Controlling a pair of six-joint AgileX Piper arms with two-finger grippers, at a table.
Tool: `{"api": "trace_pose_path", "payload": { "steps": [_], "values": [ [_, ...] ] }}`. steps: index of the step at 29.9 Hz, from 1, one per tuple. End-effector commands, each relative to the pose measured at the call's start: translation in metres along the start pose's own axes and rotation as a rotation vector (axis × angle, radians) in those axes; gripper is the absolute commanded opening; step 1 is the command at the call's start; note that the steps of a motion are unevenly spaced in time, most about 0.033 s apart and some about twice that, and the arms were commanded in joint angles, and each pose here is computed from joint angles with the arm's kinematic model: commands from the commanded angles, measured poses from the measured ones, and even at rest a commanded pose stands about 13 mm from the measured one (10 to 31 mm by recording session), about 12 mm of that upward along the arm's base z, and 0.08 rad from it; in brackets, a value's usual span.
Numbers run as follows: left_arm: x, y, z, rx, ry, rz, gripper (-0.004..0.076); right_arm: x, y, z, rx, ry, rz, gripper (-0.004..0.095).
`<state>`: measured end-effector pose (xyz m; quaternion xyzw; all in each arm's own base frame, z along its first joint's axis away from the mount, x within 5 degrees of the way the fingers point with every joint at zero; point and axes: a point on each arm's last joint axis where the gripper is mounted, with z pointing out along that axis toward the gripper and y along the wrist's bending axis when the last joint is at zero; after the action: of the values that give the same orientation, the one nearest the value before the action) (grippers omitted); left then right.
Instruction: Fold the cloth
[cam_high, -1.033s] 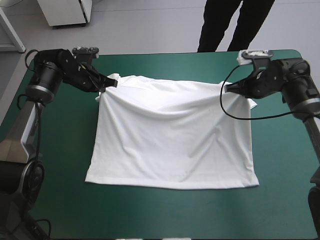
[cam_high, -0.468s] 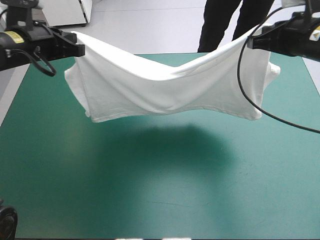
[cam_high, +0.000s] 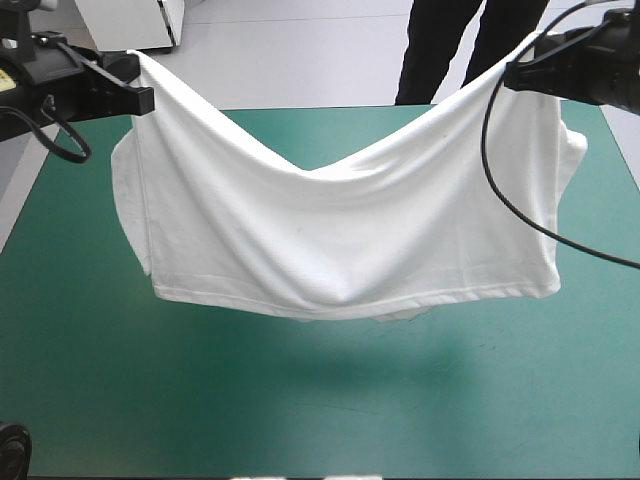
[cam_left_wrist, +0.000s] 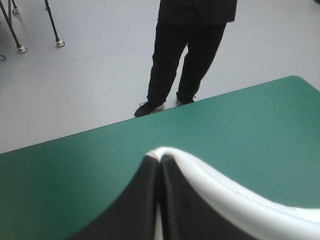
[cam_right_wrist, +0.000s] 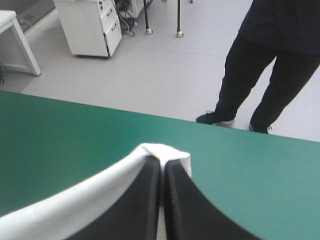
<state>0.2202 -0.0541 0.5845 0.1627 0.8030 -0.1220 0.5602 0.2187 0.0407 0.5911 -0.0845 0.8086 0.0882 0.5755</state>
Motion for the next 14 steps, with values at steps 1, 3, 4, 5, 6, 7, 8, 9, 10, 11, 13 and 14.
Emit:
{"api": "trace_pose_path", "payload": {
  "steps": [1, 3, 4, 5, 6, 7, 8, 9, 10, 11, 13, 14],
  "values": [
    [-0.012, 0.005, 0.014, -0.018, -0.110, -0.005, -0.0022, 0.000, -0.005, 0.025, 0.027, 0.003, -0.013, -0.0017],
    [-0.012, 0.013, 0.037, -0.038, -0.108, -0.009, -0.0022, 0.001, -0.008, 0.049, 0.031, 0.016, -0.010, -0.0017],
    [-0.012, 0.017, 0.049, -0.050, -0.108, -0.010, -0.0022, 0.002, -0.010, 0.062, 0.031, 0.019, -0.007, -0.0017],
    [-0.011, 0.020, 0.059, -0.054, -0.106, -0.013, -0.0022, 0.003, -0.011, 0.075, 0.032, 0.018, -0.005, -0.0017],
    [-0.010, 0.024, 0.072, -0.057, -0.105, -0.019, -0.0022, 0.004, -0.013, 0.085, 0.033, 0.015, -0.004, -0.0017],
    [-0.008, 0.027, 0.085, -0.059, -0.102, -0.024, -0.0022, 0.005, -0.014, 0.097, 0.037, 0.007, -0.003, -0.0016],
    [-0.008, 0.030, 0.094, -0.062, -0.107, -0.028, -0.0022, 0.005, -0.016, 0.108, 0.040, -0.007, -0.003, -0.0017],
    [-0.006, 0.033, 0.105, -0.065, -0.108, -0.033, -0.0022, 0.005, -0.017, 0.116, 0.041, -0.019, -0.002, -0.0017],
    [-0.005, 0.035, 0.114, -0.068, -0.114, -0.037, -0.0022, 0.004, -0.018, 0.122, 0.042, -0.038, -0.002, -0.0017],
    [-0.005, 0.037, 0.119, -0.069, -0.123, -0.040, -0.0022, 0.002, -0.018, 0.126, 0.043, -0.059, -0.002, -0.0017],
    [-0.006, 0.040, 0.127, -0.076, -0.159, -0.044, -0.0022, -0.001, -0.019, 0.128, 0.044, -0.091, -0.002, -0.0017],
    [-0.007, 0.041, 0.129, -0.080, -0.174, -0.045, -0.0022, -0.001, -0.019, 0.128, 0.049, -0.090, -0.013, -0.0017]
  ]
}}
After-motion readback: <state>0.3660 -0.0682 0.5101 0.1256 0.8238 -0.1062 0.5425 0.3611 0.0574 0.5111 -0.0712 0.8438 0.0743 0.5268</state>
